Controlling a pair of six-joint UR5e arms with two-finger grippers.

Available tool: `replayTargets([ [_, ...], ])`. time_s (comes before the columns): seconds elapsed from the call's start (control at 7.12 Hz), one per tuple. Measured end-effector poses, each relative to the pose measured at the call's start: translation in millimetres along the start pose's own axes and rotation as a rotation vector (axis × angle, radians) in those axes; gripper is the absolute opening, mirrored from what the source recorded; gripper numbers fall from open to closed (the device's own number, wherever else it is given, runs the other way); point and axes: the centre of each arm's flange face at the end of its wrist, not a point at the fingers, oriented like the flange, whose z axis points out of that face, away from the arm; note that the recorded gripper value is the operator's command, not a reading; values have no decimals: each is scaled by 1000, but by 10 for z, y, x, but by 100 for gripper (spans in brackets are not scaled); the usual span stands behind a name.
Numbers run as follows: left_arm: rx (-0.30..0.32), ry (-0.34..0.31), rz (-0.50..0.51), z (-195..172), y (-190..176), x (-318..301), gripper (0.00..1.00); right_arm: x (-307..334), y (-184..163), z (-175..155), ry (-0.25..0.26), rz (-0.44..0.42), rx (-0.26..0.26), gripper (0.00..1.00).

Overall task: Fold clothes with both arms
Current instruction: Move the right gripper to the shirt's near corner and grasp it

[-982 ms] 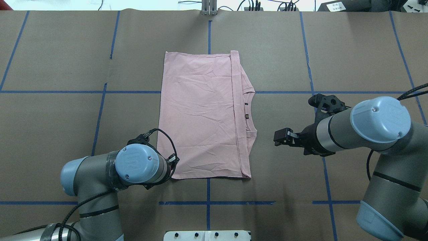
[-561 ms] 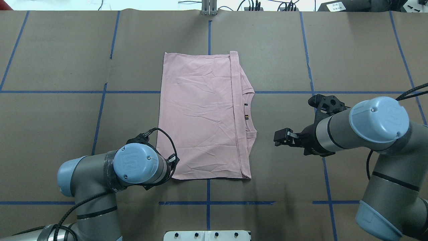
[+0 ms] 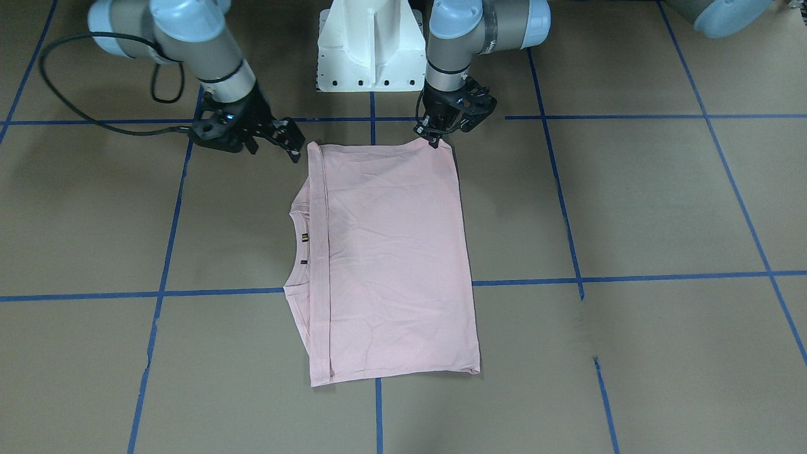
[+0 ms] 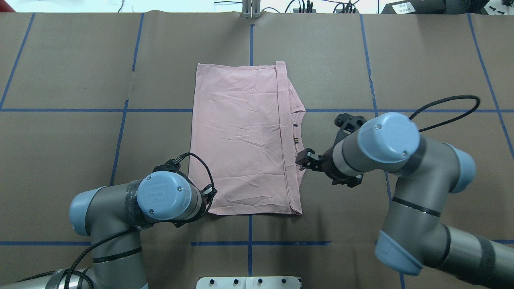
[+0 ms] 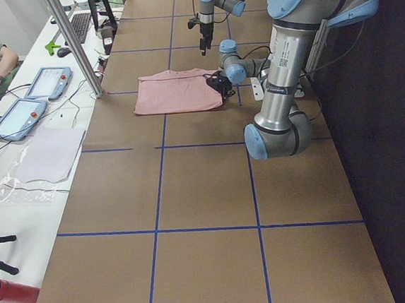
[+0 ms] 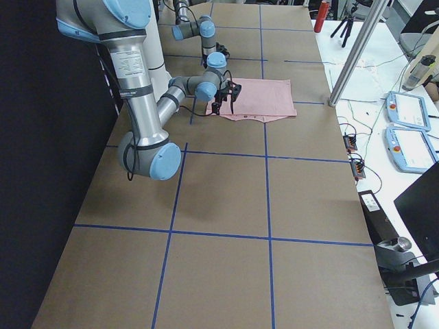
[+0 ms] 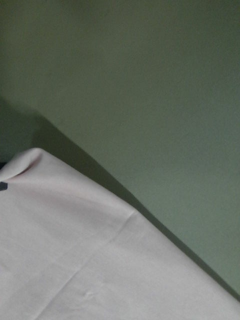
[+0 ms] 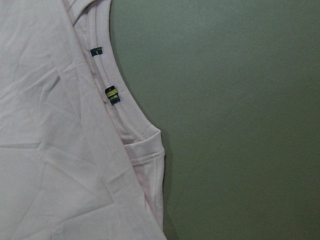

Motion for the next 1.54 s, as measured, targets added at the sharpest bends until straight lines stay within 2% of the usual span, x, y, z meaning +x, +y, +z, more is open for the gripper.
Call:
replayTargets([
  [0.42,0,1,11,-10,-6,-6,0,-209,453,381,60,66,8,100],
  [0.84,-1,2,12,-9,-7,-6,0,-345,597,759,107,64,24,100],
  [1.12,-1,2,12,-8,-7,-6,0,-325,651,858,126,58,20,100],
  [1.26,-1,2,12,-8,-7,-7,0,-321,661,875,130,57,19,96],
  [1.4,-1,1,12,-8,-7,-7,0,-316,662,888,133,56,19,81],
  [1.54,-1,1,12,-8,-7,-7,0,-314,663,895,134,56,18,51],
])
